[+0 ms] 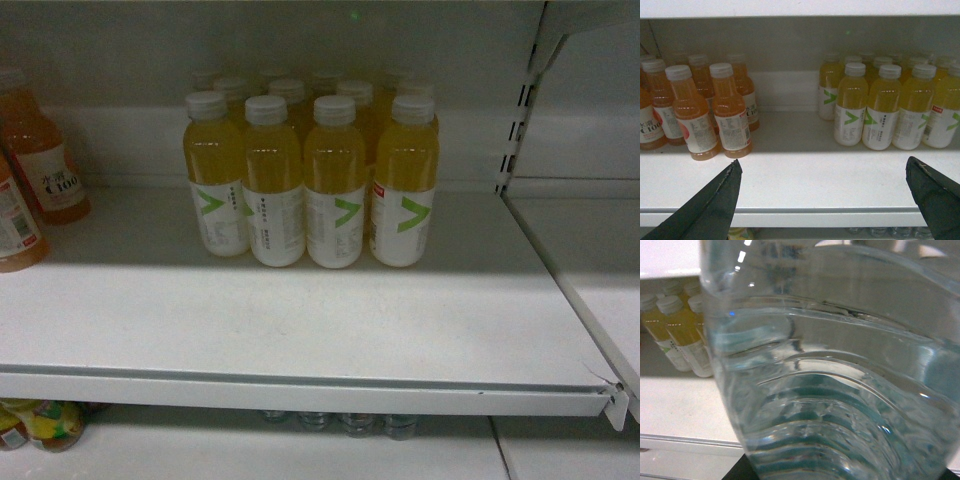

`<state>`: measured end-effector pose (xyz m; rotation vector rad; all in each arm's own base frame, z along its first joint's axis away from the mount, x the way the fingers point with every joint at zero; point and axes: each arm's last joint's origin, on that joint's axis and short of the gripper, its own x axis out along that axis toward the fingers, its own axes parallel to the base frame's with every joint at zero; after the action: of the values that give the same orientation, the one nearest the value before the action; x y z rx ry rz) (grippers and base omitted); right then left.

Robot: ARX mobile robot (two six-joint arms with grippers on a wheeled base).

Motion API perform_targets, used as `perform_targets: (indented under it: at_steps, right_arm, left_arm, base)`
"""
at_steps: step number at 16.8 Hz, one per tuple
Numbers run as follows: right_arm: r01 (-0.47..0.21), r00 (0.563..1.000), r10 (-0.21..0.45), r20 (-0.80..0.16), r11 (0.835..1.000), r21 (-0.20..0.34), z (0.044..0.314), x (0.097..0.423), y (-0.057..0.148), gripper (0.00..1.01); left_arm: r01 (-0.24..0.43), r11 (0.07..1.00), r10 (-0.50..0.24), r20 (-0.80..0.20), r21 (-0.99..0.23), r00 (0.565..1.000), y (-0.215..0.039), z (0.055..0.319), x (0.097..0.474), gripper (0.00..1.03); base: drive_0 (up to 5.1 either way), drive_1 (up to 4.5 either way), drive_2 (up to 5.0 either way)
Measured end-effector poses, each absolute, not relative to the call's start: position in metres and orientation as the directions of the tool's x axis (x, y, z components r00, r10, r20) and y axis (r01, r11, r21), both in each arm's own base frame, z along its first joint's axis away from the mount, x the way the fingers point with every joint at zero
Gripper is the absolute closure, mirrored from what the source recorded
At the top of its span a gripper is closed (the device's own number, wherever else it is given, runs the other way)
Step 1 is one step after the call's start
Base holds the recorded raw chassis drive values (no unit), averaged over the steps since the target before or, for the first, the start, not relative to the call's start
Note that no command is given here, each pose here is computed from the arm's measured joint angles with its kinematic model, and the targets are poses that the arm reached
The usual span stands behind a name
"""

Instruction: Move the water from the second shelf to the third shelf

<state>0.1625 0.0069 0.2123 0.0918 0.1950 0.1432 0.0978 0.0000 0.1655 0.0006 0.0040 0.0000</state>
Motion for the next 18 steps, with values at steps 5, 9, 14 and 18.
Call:
perform_targets:
  at_steps: [5, 9, 14, 18]
  right_arm:
    - [-0.124, 0.972, 0.142, -0.189, 0.987, 0.104, 0.212, 0.1625, 0.0065, 0.61]
    - [-0.13, 0.971, 0.148, -0.187, 0.986, 0.104, 0.2122, 0.1625, 0.0068, 0.61]
    - [-0.13, 0.972, 0.147, -0.183, 0.986, 0.104, 0.2128, 0.162, 0.0067, 0.61]
    - [-0.133, 0.971, 0.151, -0.184, 0.986, 0.104, 0.2126, 0.162, 0.0069, 0.61]
  left_arm:
    - [0.0, 1.0, 0.0, -0.004, 0.001, 1.0, 0.0, 0.1655, 0.0978, 0.05]
    - [0.0, 1.0, 0.0, -0.004, 0.001, 1.0, 0.0, 0.1655, 0.0978, 0.05]
    - [0.0, 1.0, 0.0, -0.004, 0.0, 1.0, 0.0, 0.1655, 0.0978, 0.05]
    - [-0.001, 1.0, 0.001, -0.008, 0.0, 1.0, 0.0, 0.1651, 0.0978, 0.05]
  base:
    - [0.0, 0.0, 0.0]
    - [0.0, 0.0, 0.0]
    - [-5.0, 2.37, 2.4]
    - [-5.0, 2.37, 2.4]
